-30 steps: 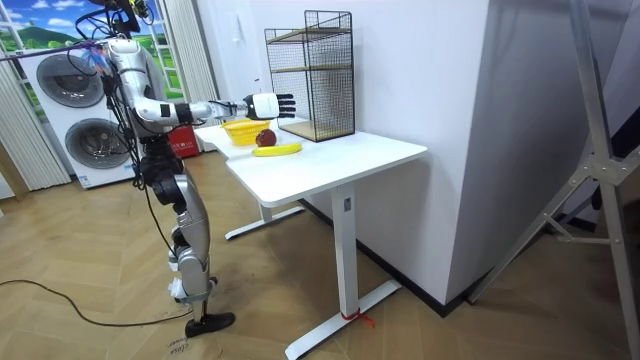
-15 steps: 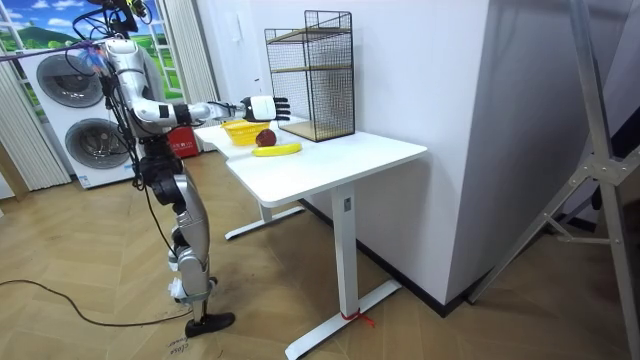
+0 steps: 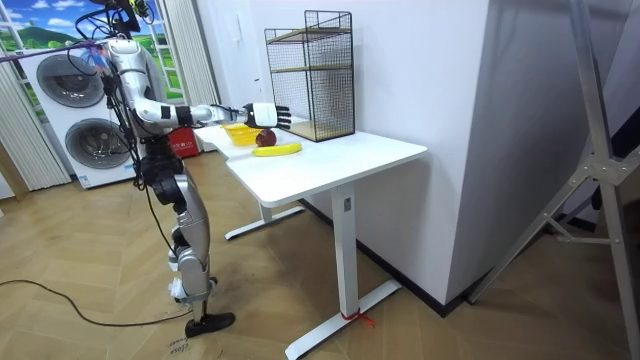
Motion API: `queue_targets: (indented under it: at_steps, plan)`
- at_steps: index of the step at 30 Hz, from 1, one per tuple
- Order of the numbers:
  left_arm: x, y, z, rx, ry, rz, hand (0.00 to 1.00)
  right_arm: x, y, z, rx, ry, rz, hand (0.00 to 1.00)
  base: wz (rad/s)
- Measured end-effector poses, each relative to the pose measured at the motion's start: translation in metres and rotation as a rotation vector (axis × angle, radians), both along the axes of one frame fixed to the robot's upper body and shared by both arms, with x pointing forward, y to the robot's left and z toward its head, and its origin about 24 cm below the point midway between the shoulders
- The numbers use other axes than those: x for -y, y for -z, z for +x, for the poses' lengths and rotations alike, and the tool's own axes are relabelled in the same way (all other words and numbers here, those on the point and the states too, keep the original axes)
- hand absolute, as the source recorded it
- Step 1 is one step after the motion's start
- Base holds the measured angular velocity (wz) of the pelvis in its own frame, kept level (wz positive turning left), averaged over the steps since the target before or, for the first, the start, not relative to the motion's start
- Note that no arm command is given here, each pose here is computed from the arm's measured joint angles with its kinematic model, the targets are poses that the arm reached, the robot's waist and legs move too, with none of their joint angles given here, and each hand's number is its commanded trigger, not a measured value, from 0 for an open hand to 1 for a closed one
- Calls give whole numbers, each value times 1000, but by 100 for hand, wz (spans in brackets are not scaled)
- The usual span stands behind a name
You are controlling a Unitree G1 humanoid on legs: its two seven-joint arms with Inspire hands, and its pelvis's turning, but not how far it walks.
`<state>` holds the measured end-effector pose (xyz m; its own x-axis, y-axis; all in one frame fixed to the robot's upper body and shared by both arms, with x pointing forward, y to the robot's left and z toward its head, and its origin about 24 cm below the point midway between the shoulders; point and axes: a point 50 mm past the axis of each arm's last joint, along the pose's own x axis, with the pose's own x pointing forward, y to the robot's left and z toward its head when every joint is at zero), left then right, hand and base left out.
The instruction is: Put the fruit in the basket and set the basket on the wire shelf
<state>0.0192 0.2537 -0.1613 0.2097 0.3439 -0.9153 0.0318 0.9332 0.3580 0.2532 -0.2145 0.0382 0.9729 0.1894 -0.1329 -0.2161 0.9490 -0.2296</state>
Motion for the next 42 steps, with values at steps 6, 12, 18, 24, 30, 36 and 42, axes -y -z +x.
queue_targets:
  at_steps: [6, 12, 18, 24, 30, 36, 42]
  plan:
    - [0, 0, 0, -2, -1, -1, 0, 5, 12, -2, -60, 15, 0, 0, 0]
    - [0, 0, -1, -2, -2, -1, 0, 6, 16, -3, -77, 20, 0, 0, 0]
    - [0, 0, -1, -2, -6, -1, 0, 9, 24, -5, -114, 34, 1, 0, 0]
    - [1, 1, -5, -18, 4, -4, 0, 8, 33, -11, -152, 23, -2, 0, 0]
    - [1, 1, -3, -14, 6, -4, 0, 4, 34, -11, -157, -8, -34, 0, 0]
    - [1, 1, -2, -13, 8, -3, 0, 4, 33, -11, -154, -24, -79, 0, 1]
    - [1, 1, -2, -14, 7, -3, 0, 3, 33, -10, -151, -30, -122, 0, 0]
